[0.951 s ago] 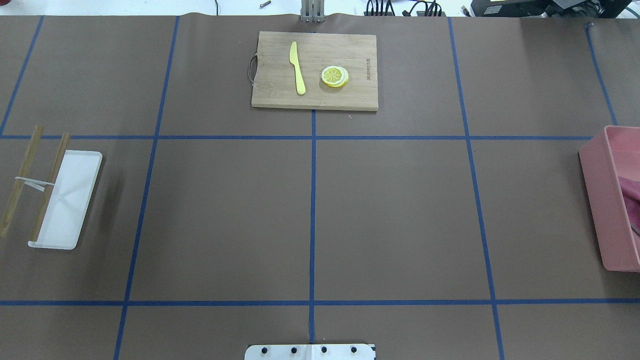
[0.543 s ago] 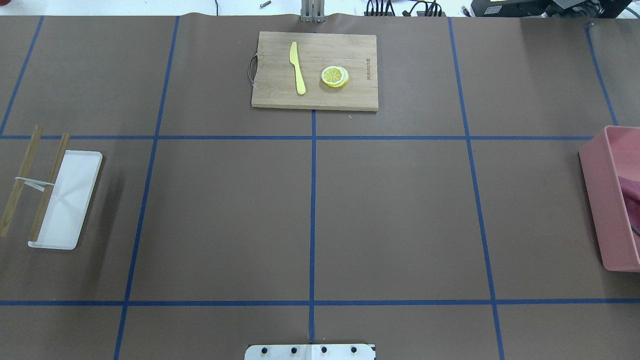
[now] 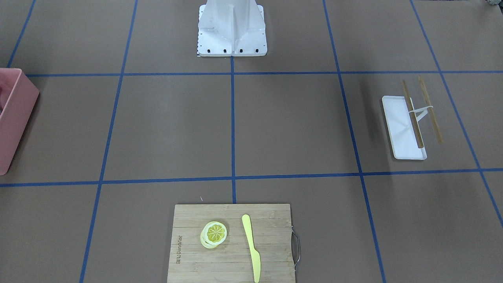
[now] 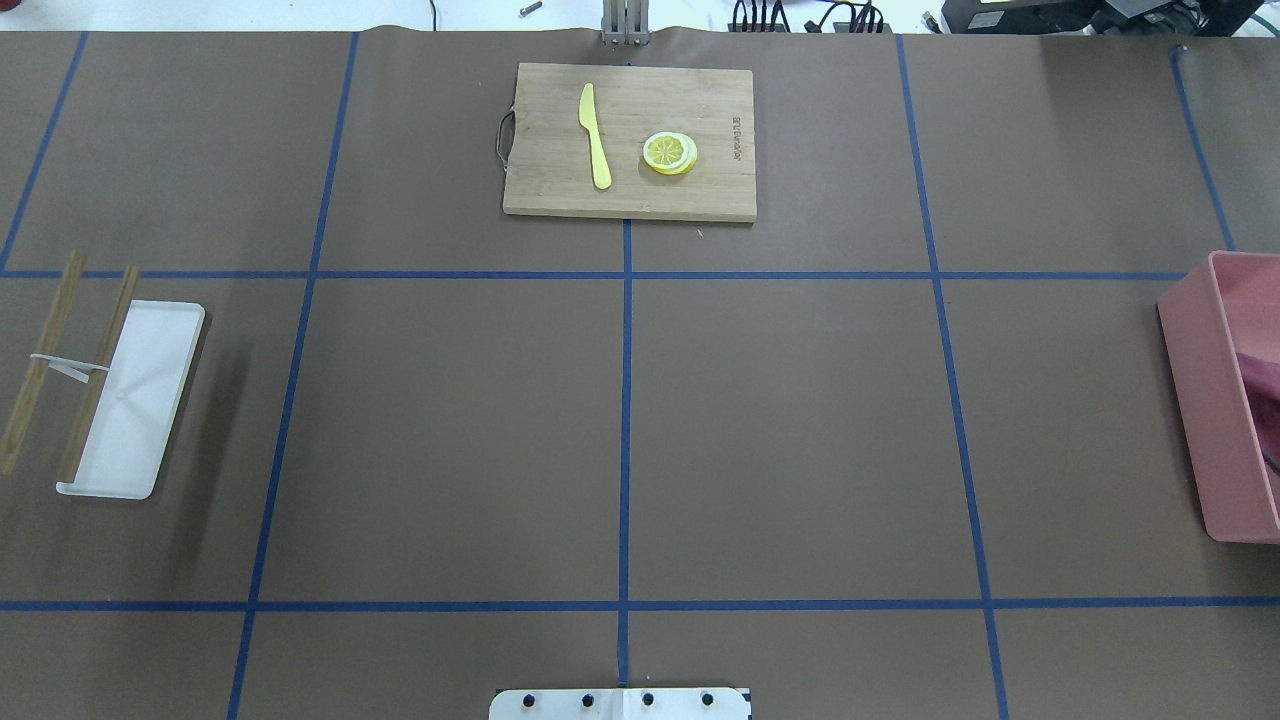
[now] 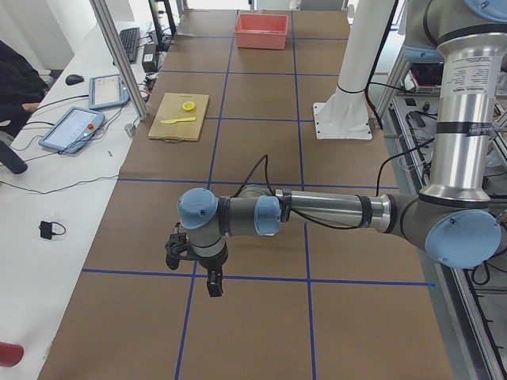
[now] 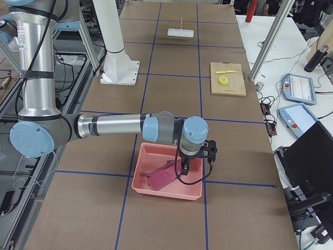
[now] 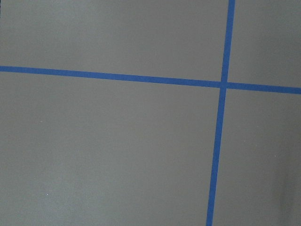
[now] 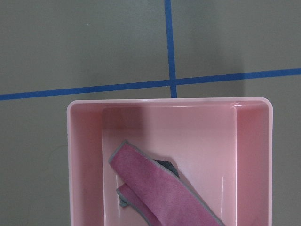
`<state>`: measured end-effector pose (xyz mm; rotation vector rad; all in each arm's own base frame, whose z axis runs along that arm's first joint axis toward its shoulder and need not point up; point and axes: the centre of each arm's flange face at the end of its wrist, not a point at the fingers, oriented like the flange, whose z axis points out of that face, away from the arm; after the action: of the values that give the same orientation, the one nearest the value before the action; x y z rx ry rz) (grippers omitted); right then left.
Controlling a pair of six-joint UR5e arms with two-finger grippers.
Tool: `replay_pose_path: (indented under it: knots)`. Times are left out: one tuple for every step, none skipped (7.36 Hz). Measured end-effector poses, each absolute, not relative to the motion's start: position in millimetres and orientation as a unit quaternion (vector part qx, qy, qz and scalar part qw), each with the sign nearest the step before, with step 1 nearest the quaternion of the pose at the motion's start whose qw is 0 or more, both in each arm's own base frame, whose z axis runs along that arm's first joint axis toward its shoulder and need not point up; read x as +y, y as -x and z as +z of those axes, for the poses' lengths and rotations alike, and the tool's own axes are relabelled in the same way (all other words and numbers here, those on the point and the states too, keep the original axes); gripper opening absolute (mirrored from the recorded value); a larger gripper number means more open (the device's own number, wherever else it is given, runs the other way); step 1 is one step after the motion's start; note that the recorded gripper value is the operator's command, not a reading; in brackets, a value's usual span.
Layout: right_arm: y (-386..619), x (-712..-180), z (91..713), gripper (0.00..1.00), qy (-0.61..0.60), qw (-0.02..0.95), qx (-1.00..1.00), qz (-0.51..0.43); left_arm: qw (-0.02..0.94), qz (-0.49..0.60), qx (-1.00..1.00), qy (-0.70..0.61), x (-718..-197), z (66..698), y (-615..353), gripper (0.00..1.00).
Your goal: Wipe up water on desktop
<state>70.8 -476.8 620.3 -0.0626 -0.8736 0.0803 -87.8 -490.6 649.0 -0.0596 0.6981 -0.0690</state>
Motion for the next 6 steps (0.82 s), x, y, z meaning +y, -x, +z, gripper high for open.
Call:
replay_pose_path:
  knots:
    - [-70.6,-476.2,621.8,1.0,0.032,0.904,-0.424,0.04,0.939,-0.034,0.342,0.029,-490.5,649.4,87.8,0.98]
    - [-70.6,-476.1,622.2,1.0,0.033,0.904,-0.424,0.041,0.939,-0.034,0.342,0.03,-490.5,649.6,87.8,0.98]
    - [-70.5,-476.1,622.4,1.0,0.033,0.904,-0.424,0.041,0.939,-0.034,0.342,0.03,-490.5,649.6,87.8,0.98]
    - [-70.5,-476.0,622.5,1.0,0.033,0.904,-0.424,0.041,0.939,-0.034,0.342,0.029,-490.5,649.5,87.8,0.98]
    - [-70.5,-476.1,622.5,1.0,0.033,0.904,-0.424,0.041,0.939,-0.034,0.342,0.029,-490.5,649.4,87.8,0.98]
    - [-70.6,-476.0,622.6,1.0,0.033,0.904,-0.424,0.041,0.939,-0.034,0.342,0.029,-490.5,649.4,87.8,0.98]
